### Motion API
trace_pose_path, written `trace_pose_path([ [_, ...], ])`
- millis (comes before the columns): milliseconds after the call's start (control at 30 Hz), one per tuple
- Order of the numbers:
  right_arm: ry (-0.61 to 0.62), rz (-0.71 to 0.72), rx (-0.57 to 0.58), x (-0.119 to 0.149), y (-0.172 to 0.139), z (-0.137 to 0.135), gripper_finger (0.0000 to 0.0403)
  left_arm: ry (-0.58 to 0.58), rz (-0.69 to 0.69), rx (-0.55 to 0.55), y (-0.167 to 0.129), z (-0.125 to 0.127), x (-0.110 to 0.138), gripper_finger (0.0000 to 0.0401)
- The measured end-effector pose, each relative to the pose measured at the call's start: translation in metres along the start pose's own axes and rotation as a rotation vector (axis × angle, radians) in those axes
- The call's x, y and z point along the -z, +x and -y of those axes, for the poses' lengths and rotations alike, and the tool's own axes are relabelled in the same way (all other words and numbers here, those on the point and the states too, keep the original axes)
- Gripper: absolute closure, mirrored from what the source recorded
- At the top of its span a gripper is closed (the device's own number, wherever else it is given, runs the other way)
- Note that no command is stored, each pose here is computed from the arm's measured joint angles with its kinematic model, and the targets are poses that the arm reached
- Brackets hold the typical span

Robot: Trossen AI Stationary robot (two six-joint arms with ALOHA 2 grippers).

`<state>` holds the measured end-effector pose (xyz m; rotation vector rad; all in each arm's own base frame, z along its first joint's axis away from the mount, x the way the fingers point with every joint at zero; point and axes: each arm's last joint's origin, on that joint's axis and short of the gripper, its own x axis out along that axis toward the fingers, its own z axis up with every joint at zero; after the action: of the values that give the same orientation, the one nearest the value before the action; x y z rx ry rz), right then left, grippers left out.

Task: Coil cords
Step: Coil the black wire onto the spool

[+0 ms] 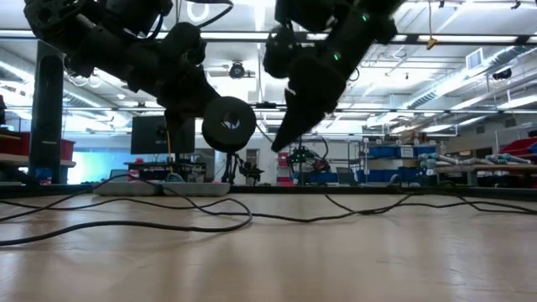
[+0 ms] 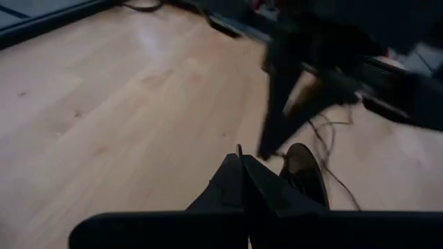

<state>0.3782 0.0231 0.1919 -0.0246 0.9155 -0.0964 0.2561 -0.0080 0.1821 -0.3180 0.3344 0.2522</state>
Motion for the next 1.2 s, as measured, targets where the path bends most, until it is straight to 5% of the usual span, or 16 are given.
trace_pose_path([
  [200, 0.088, 0.097, -0.01, 0.035, 0.022, -0.001, 0.0392, -0.049, 0.048, -0.1, 0.0, -0.003, -0.002, 0.0401],
  [500, 0.301, -0.003, -0.06, 0.075, 0.03, -0.002, 0.034, -0.064, 0.094, -0.25, -0.001, -0.008, 0.0, 0.0401],
  [1000, 0.229, -0.179, -0.057, 0.089, 0.005, -0.004, 0.0346, -0.182, 0.245, -0.443, -0.004, -0.013, -0.004, 0.0401],
  [1200, 0.225, -0.082, 0.046, 0.08, -0.001, -0.001, 0.0362, -0.196, 0.257, -0.435, -0.004, -0.013, -0.005, 0.0401],
])
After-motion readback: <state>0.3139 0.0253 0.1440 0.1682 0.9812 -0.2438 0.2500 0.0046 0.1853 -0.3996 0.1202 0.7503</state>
